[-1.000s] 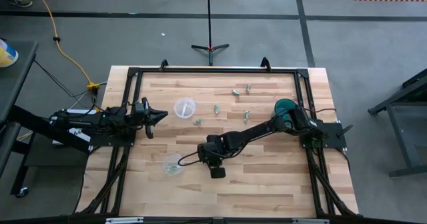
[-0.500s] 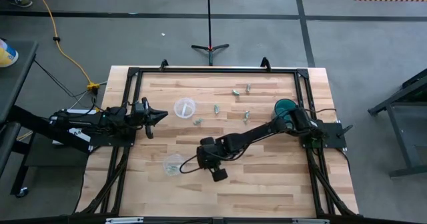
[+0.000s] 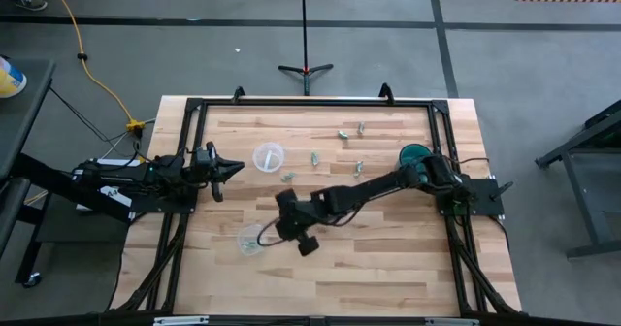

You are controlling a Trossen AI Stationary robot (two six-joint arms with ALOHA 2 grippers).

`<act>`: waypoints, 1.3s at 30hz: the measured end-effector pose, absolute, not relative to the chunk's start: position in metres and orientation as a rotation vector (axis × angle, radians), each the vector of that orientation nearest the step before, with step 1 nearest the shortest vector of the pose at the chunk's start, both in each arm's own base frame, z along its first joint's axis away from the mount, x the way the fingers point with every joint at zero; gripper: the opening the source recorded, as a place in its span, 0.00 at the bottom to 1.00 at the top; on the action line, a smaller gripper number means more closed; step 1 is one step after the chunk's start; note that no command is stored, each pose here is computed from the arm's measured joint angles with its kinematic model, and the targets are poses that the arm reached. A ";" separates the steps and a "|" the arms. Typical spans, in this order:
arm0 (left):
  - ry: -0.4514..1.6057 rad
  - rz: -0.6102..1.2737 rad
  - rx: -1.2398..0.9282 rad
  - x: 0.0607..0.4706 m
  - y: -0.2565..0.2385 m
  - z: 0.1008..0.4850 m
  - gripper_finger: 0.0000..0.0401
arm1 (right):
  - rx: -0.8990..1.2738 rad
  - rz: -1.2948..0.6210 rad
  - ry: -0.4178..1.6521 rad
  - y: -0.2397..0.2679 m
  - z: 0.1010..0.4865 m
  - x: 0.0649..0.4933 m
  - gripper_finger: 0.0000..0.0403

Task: Pick and place items into bin
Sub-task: Put the white stevia packet into the bottom transparent bin

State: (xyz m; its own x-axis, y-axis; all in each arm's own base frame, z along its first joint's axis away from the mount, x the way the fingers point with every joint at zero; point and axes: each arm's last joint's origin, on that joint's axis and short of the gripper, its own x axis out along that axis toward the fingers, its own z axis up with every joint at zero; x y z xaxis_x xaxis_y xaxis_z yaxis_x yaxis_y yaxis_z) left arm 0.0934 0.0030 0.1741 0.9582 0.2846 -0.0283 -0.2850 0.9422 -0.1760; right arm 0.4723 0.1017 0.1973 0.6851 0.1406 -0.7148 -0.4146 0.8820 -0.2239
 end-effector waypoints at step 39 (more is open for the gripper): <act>0.003 0.294 -0.177 0.093 0.003 0.174 0.14 | -0.244 0.282 0.880 0.052 0.175 0.479 0.37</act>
